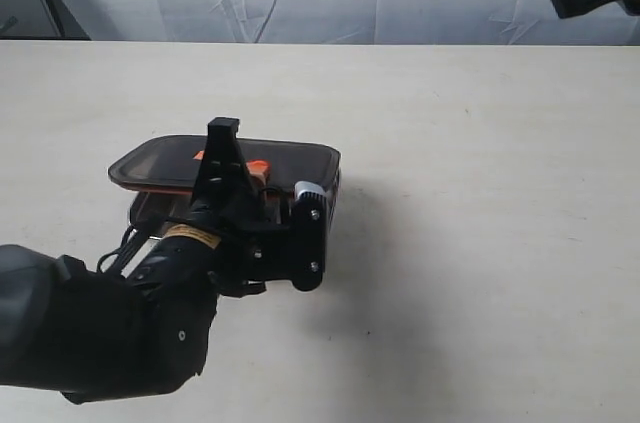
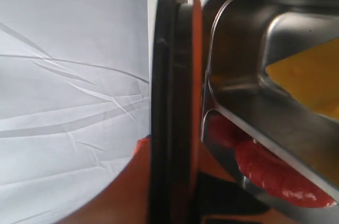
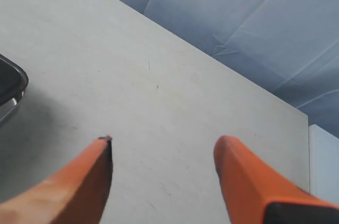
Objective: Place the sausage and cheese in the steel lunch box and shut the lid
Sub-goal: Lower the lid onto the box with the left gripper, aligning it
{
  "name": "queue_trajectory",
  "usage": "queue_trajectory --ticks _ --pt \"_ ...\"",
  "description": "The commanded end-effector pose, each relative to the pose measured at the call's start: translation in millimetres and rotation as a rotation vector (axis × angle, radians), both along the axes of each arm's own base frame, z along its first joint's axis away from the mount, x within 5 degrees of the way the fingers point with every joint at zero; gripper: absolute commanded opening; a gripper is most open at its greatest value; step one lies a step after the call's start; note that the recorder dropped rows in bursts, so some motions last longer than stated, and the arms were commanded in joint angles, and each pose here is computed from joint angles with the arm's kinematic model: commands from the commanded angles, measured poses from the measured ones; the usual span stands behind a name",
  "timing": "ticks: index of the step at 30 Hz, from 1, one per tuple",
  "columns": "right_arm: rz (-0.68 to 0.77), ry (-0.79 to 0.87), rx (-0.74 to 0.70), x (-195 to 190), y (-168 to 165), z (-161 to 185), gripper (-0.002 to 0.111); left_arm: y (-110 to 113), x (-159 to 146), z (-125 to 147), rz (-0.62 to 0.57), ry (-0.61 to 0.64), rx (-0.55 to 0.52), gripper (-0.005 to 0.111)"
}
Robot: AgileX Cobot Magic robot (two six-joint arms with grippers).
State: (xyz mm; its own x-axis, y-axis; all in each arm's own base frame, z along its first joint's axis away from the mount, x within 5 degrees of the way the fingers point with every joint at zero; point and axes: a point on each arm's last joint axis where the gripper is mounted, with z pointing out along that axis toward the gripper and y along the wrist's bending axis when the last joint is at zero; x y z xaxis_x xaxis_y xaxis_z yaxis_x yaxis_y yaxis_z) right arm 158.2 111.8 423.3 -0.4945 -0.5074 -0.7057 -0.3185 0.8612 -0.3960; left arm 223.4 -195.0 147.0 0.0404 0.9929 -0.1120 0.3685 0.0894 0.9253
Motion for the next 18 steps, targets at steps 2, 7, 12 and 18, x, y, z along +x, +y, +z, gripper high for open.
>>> queue_trajectory --ticks 2,7,12,18 --pt "-0.011 -0.009 0.004 -1 -4 3 0.057 -1 -1 -14 0.016 0.043 0.006 0.000" --pt "-0.011 -0.009 0.004 -1 -4 3 0.057 -1 -2 -17 0.026 0.074 -0.002 0.000" --pt "-0.011 -0.009 0.004 -1 -4 3 0.057 -2 -4 -21 0.017 0.133 -0.013 0.003" --pt "-0.011 -0.009 0.004 -1 -4 3 0.057 -4 -6 -24 0.001 0.171 -0.018 0.018"
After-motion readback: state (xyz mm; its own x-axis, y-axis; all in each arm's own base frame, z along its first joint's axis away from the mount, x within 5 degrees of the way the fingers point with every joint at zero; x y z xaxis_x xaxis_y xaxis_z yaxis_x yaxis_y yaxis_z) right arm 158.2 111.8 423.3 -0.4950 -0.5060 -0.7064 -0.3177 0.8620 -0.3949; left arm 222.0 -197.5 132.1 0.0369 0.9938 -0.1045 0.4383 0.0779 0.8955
